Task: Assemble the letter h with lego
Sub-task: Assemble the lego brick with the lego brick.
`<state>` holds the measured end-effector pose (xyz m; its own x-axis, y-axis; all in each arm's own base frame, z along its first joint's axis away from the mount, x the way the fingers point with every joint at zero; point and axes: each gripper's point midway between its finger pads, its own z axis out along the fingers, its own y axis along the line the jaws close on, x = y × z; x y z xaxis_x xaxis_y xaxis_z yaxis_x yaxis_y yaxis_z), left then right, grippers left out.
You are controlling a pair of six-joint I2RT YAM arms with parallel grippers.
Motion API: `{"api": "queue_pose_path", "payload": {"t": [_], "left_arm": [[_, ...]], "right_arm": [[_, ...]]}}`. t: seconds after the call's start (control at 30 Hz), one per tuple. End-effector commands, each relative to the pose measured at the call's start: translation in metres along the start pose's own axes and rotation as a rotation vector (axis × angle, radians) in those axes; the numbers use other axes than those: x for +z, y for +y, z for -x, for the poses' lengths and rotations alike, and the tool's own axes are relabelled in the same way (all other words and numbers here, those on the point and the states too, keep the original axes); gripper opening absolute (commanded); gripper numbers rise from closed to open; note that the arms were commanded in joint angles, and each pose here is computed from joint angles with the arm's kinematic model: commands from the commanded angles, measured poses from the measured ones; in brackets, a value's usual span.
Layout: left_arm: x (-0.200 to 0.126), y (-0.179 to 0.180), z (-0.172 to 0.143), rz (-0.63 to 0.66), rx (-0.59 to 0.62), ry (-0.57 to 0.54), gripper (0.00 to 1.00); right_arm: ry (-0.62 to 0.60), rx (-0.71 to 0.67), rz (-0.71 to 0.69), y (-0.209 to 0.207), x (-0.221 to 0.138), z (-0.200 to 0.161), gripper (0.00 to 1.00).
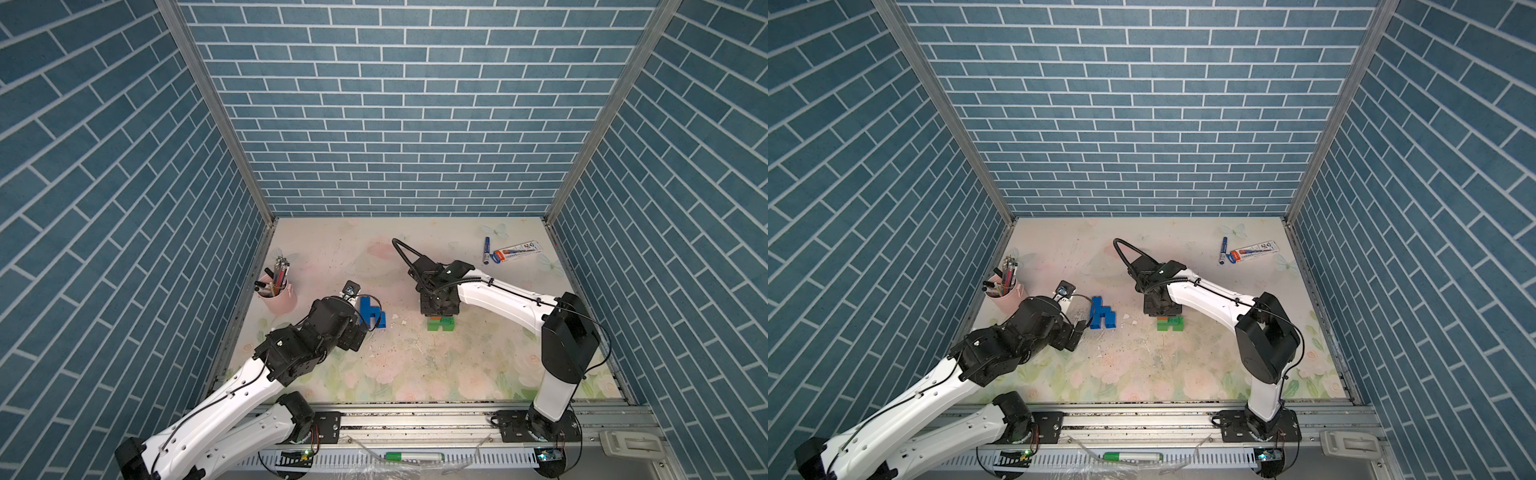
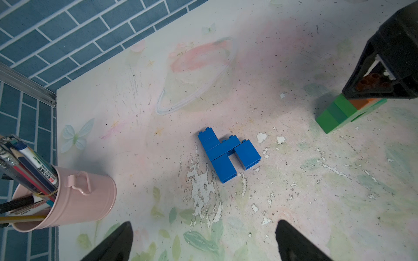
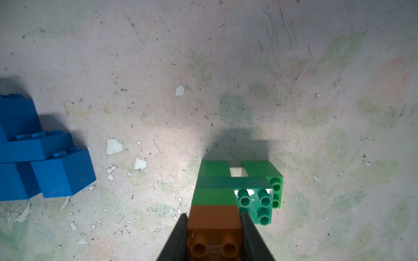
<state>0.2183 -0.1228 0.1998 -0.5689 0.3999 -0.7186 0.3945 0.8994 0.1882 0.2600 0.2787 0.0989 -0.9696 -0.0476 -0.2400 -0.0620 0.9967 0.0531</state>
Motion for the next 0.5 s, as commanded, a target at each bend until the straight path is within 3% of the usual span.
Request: {"api": "queue_pose_path", "payload": {"t": [0.0, 0.03, 0.07, 0.37, 0.47], "left_arm": [[-0.003, 0.002, 0.002, -0.001, -0.007, -0.004, 0.99], [-0.003, 0.002, 0.002, -0.001, -0.005, -0.001, 0.99], [-0.003, 0.002, 0.002, -0.001, -0.005, -0.001, 0.99], [-0.003, 0.003, 0.001, 0.003, -0.007, -0.003, 0.99], [-0.003, 0.003, 0.002, 0.003, -0.005, -0.002, 0.99]], "right_arm": [[0.095, 0.018, -0.077, -0.016, 0.014, -0.025, 0.09], [0.076, 0.006, -0.07, -0.014, 0.006, -0.02, 0.2], [0.061, -0.008, -0.064, -0.012, -0.001, -0.016, 0.25], [-0.018, -0.051, -0.03, -0.005, -0.023, 0.005, 0.52], [-0.043, -0.067, -0.029, -0.005, -0.031, 0.01, 0.57]]}}
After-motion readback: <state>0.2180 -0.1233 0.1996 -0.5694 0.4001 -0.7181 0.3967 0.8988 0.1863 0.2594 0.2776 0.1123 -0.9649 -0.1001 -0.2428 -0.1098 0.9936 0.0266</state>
